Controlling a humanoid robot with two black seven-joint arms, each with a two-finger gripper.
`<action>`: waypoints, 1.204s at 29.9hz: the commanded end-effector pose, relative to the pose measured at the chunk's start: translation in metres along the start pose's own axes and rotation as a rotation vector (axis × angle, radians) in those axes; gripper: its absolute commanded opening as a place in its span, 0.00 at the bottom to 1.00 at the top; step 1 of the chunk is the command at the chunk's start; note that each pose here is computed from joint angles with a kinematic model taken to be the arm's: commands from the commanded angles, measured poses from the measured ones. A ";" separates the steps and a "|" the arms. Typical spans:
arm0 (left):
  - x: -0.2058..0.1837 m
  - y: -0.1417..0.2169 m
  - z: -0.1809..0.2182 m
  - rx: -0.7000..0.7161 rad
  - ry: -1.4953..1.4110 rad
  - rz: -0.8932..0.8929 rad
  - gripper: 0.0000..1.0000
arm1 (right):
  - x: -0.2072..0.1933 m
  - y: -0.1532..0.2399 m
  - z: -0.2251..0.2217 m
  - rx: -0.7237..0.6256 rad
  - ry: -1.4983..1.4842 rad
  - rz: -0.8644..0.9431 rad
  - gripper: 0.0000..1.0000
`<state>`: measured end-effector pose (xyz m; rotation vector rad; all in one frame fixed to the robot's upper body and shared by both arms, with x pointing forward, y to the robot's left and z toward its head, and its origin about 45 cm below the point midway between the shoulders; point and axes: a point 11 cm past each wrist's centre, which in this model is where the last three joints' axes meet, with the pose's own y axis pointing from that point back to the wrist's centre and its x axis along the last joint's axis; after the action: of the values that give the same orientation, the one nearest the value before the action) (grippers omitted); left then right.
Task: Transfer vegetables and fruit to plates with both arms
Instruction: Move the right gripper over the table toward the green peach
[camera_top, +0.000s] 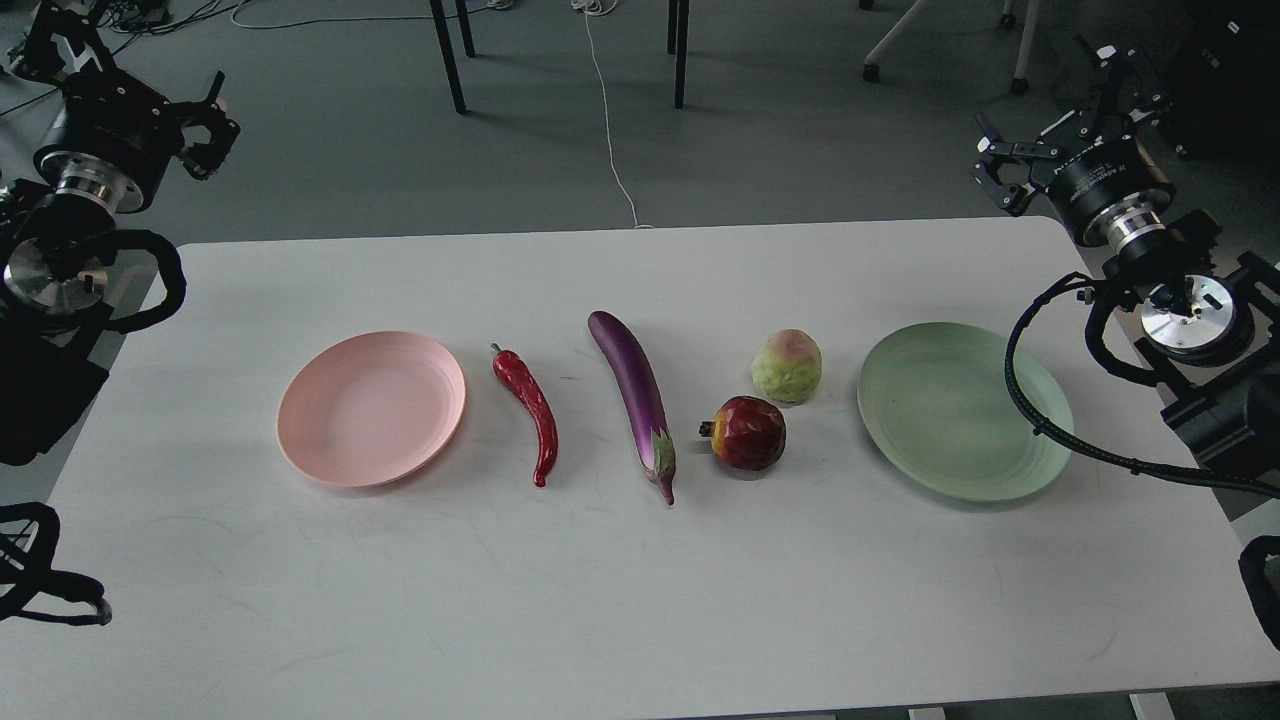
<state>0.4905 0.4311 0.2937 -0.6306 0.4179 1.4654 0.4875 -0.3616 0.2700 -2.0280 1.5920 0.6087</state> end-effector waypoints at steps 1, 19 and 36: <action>0.011 0.008 -0.007 0.010 -0.004 0.022 0.98 | 0.001 0.001 -0.001 0.000 0.003 0.001 1.00; 0.017 0.013 -0.011 0.015 -0.007 0.029 0.98 | -0.101 -0.044 0.017 -0.287 0.560 -0.316 1.00; 0.025 0.015 -0.001 0.001 -0.024 0.051 0.98 | -0.187 -0.055 0.110 -0.789 1.660 -0.784 0.99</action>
<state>0.4772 0.4513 0.2759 -0.6110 0.4163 1.5261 0.5001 -0.1551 0.3197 -3.6627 0.9929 -0.9233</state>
